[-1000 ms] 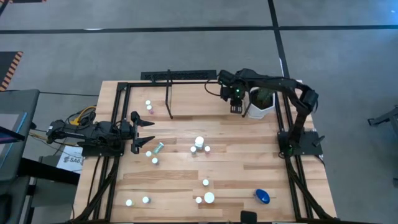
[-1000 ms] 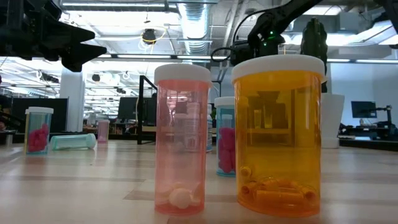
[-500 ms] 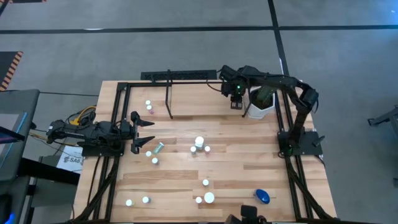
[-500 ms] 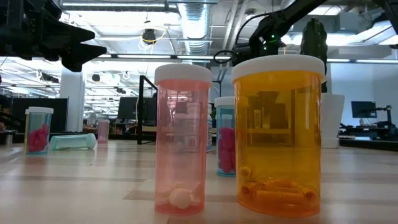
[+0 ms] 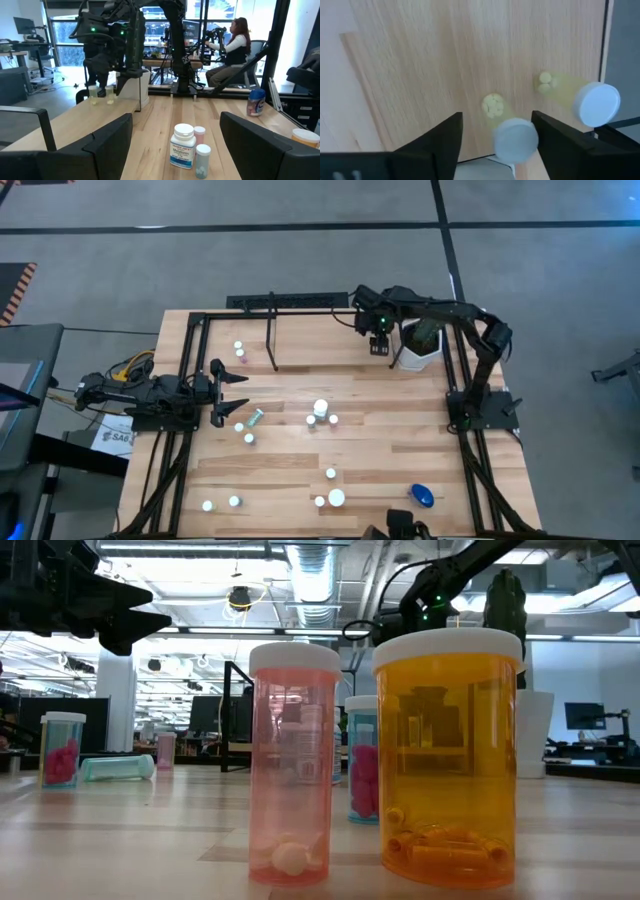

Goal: Pick and place medicine bottles onto shelf by color
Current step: Put the yellow pill bottle on the shelf

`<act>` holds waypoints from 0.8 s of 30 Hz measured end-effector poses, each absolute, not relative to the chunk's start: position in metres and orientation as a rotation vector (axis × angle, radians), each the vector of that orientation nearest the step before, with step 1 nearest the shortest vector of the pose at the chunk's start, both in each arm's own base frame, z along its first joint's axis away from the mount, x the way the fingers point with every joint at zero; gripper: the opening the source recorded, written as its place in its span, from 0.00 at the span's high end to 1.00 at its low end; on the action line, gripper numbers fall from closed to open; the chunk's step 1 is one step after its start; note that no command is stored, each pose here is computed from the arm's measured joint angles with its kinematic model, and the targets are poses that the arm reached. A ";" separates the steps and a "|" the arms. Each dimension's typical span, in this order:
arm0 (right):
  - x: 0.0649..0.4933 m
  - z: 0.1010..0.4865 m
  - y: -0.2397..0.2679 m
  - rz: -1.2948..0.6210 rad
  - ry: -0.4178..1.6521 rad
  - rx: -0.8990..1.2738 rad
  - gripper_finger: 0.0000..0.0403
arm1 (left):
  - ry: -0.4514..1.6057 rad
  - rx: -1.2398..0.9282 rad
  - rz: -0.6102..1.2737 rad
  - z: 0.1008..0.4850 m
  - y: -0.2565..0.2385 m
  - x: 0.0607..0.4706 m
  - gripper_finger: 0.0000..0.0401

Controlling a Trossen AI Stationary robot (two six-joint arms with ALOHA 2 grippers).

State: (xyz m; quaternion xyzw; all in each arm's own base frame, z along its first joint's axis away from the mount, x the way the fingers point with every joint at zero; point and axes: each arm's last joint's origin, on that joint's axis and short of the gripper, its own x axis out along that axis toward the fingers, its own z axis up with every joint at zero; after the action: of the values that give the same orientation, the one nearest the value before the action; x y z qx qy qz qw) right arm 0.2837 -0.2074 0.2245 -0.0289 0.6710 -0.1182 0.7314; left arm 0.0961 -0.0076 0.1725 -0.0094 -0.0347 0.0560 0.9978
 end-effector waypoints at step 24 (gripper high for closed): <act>0.290 0.349 -0.127 -0.411 1.385 -0.001 0.33 | -0.069 -0.019 0.112 0.173 -0.008 0.096 0.28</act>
State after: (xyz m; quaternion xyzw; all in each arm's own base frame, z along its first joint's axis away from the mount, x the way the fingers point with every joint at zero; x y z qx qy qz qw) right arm 0.2901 -0.1267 0.3493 -0.0004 0.6338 -0.1880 0.7503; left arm 0.0961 -0.0076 0.1725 -0.0093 -0.0345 0.0560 0.9978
